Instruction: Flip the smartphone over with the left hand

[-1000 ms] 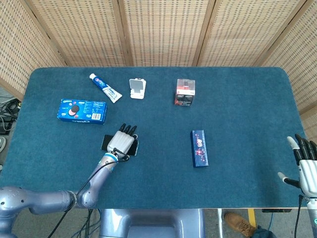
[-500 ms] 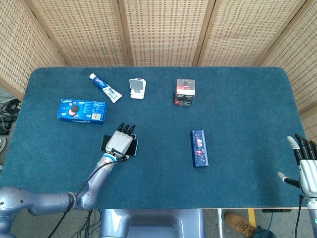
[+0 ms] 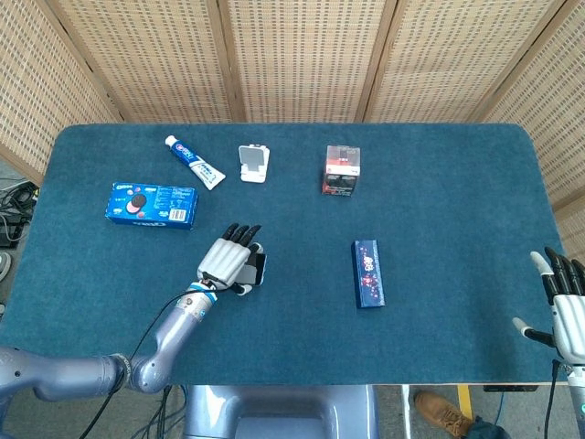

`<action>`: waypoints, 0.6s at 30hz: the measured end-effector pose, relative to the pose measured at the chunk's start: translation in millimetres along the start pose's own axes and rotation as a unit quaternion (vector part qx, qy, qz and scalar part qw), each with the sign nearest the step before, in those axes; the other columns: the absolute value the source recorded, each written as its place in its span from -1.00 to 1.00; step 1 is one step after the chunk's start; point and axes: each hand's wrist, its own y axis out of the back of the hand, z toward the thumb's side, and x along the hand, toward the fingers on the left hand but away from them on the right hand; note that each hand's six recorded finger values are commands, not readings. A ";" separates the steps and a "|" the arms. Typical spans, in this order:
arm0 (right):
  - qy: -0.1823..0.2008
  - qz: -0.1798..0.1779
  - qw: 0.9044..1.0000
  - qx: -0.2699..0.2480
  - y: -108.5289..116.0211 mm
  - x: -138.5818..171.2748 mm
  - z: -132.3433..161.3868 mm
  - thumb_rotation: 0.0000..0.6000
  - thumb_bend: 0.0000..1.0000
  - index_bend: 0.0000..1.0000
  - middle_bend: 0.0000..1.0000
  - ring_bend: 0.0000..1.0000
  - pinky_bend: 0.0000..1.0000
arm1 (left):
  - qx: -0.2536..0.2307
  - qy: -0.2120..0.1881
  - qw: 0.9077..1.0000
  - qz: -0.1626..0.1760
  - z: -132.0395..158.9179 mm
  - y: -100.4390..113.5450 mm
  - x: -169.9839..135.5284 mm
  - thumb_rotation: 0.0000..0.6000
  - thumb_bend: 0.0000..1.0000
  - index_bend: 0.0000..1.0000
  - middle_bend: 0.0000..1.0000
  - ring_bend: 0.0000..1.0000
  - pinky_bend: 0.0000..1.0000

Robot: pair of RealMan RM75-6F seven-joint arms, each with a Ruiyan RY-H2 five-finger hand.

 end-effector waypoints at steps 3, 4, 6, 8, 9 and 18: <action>0.000 0.000 1.000 0.000 0.2 0.2 -0.1 1.00 -1.00 -1.00 -1.00 -1.00 -1.00 | -0.034 -0.015 0.999 0.013 4.7 7.7 -1.6 1.00 -0.62 0.23 -1.00 -1.00 -1.00; 0.000 -0.001 1.000 0.000 0.3 0.2 -0.1 1.00 -1.00 -1.00 -1.00 -1.00 -1.00 | -0.046 -0.019 0.999 0.018 6.1 10.1 -2.2 1.00 -0.62 0.24 -1.00 -1.00 -1.00; 0.000 -0.001 1.000 0.000 0.4 0.3 -0.3 1.00 -1.00 -1.00 -1.00 -1.00 -1.00 | -0.064 -0.025 0.997 0.022 7.5 12.8 -3.0 1.00 -0.62 0.24 -1.00 -1.00 -1.00; 0.000 0.000 1.000 0.000 0.3 0.5 -0.4 1.00 -1.00 -1.00 -1.00 -1.00 -1.00 | -0.086 -0.030 0.995 0.027 8.5 14.9 -3.8 1.00 -0.62 0.25 -1.00 -1.00 -1.00; 0.000 0.000 1.000 0.000 0.3 0.4 -0.3 1.00 -1.00 -1.00 -1.00 -1.00 -1.00 | -0.097 -0.032 0.994 0.029 8.9 15.6 -4.2 1.00 -0.62 0.25 -1.00 -1.00 -1.00; -0.002 0.002 1.000 0.004 -1.6 -0.8 -0.7 1.00 -1.00 -1.00 -1.00 -1.00 -1.00 | -0.249 -0.055 0.966 0.040 11.8 17.3 -5.8 1.00 -0.62 0.24 -1.00 -1.00 -1.00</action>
